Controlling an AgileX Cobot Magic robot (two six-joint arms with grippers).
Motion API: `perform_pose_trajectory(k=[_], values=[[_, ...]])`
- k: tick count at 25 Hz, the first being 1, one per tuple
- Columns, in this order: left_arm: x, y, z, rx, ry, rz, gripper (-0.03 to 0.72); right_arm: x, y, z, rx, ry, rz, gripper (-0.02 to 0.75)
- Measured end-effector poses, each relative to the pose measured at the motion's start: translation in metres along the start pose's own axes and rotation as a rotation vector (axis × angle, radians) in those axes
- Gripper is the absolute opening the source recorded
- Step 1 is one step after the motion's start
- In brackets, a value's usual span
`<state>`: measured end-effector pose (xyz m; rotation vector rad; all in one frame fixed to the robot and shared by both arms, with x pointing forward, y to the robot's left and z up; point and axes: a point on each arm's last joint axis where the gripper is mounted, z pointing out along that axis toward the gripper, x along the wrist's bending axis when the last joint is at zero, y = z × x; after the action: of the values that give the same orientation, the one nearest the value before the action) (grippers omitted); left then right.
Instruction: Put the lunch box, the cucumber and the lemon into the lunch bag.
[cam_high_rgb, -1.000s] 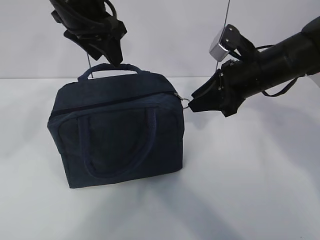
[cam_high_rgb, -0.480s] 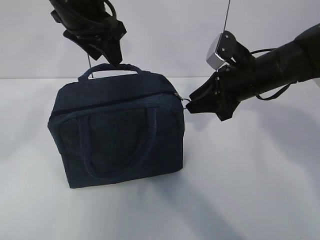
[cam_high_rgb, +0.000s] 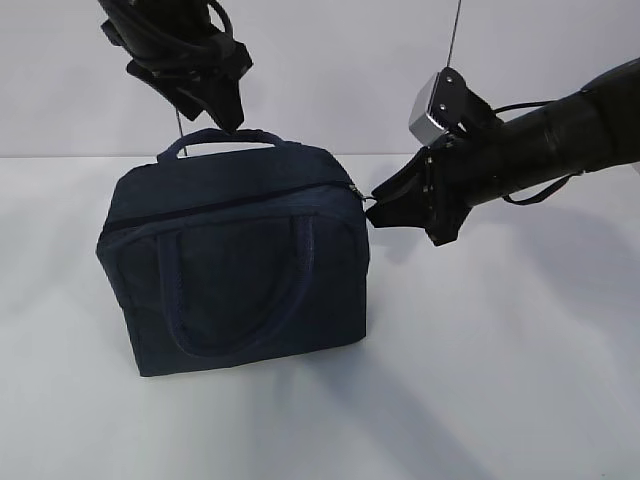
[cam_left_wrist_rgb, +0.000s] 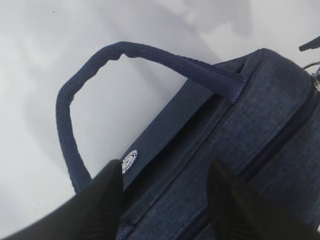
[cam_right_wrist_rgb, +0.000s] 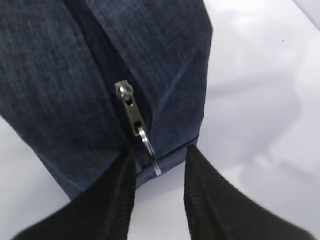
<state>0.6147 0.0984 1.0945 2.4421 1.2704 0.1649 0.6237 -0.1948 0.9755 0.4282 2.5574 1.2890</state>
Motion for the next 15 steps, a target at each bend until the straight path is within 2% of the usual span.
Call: perform_pose_trajectory(k=[15], values=[[0.0001, 0.0000, 0.0000, 0.000, 0.002, 0.001, 0.378, -0.0001, 0.0037, 0.0016, -0.033, -0.009, 0.002, 0.239]])
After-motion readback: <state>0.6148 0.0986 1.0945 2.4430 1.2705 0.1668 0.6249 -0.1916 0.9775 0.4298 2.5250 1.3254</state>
